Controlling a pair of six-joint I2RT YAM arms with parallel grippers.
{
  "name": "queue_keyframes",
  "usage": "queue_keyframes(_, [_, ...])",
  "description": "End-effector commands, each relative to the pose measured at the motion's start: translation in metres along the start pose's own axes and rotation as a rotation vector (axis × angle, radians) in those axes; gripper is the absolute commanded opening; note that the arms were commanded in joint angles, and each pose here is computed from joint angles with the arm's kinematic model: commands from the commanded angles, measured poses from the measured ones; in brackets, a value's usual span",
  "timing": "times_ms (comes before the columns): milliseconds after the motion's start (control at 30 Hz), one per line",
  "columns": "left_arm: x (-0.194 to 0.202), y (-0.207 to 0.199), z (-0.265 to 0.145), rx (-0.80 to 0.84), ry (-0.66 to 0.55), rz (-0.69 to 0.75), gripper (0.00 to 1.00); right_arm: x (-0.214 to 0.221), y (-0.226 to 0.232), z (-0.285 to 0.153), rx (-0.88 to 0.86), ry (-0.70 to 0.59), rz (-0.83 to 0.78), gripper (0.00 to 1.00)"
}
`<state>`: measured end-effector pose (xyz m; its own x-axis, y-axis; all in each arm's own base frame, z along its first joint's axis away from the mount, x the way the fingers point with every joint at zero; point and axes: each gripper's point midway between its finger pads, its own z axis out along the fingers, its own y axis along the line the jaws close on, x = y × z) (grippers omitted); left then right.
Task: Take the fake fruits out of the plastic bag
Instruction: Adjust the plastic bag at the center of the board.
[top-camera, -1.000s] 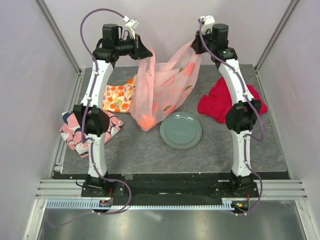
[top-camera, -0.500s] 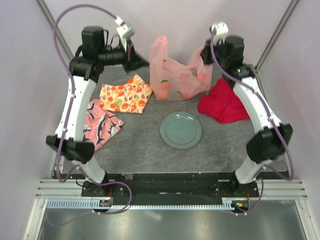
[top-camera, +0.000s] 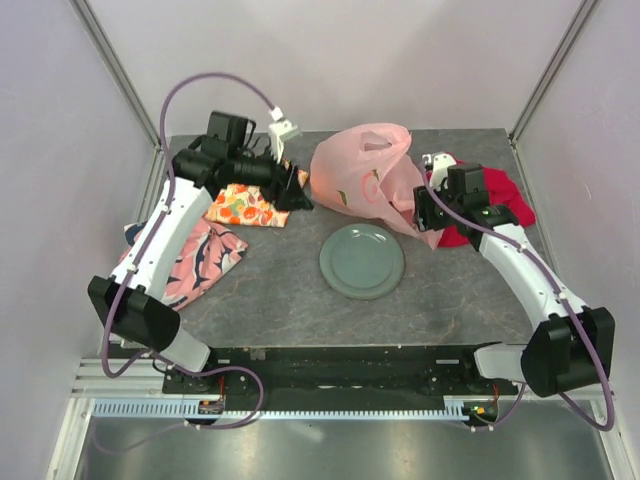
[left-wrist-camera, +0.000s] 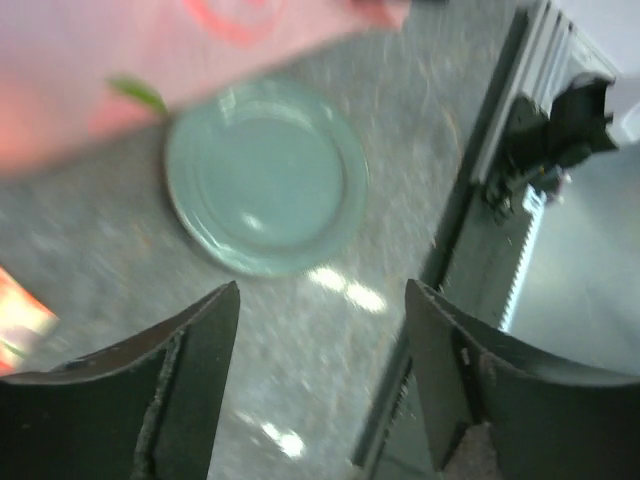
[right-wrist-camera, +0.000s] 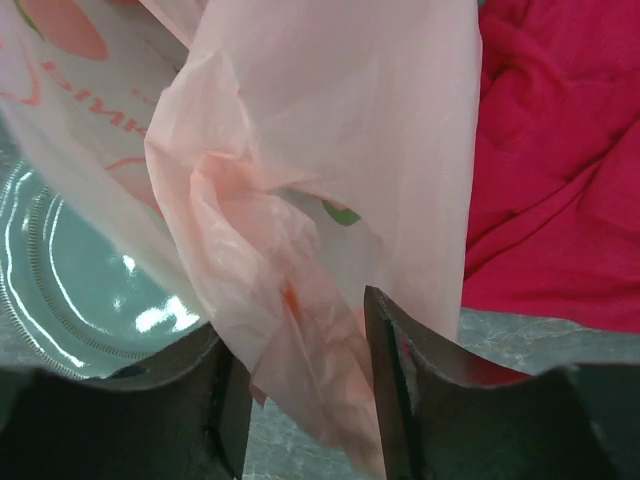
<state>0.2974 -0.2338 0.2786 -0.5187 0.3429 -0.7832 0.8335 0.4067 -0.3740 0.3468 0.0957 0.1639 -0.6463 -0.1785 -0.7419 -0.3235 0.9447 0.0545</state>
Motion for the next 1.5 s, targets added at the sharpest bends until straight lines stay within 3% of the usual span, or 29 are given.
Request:
queue_keyframes(0, [-0.095, -0.018, -0.002, -0.021, -0.187, 0.232, 0.77, -0.06, 0.001, -0.034, 0.0, -0.147, -0.046, 0.58])
queue_keyframes(167, [-0.129, -0.02, 0.049, -0.024, -0.221, 0.334, 0.85, -0.107, 0.005, -0.06, -0.012, -0.22, -0.072, 0.69])
queue_keyframes(233, [-0.146, -0.005, 0.064, -0.114, -0.257, 0.376, 0.87, -0.111, 0.006, -0.059, -0.015, -0.221, -0.05, 0.69])
queue_keyframes(333, [-0.158, 0.014, 0.098, -0.133, -0.259, 0.318, 0.87, -0.107, 0.006, -0.054, -0.025, -0.209, -0.027, 0.7])
queue_keyframes(500, [-0.181, 0.034, 0.135, -0.213, -0.321, 0.342, 0.88, -0.101, 0.006, -0.053, -0.034, -0.198, -0.013, 0.71])
queue_keyframes(633, [-0.201, 0.049, 0.146, -0.29, -0.381, 0.335, 0.88, -0.096, 0.003, -0.051, -0.037, -0.186, -0.012, 0.72])
queue_keyframes(833, [-0.221, 0.036, 0.134, -0.293, -0.445, 0.316, 0.85, -0.08, 0.024, -0.056, -0.166, -0.147, -0.066, 0.79])
queue_keyframes(1033, [-0.222, 0.031, 0.126, -0.297, -0.449, 0.367, 0.86, -0.059, 0.017, -0.04, -0.136, -0.101, -0.062, 0.82])
queue_keyframes(1367, [-0.191, 0.036, 0.176, -0.181, -0.356, 0.336, 0.85, -0.056, 0.026, -0.034, -0.206, -0.056, -0.098, 0.87])
queue_keyframes(1467, [-0.184, 0.034, 0.185, -0.151, -0.337, 0.353, 0.7, -0.05, 0.028, -0.033, -0.224, -0.029, -0.102, 0.88])
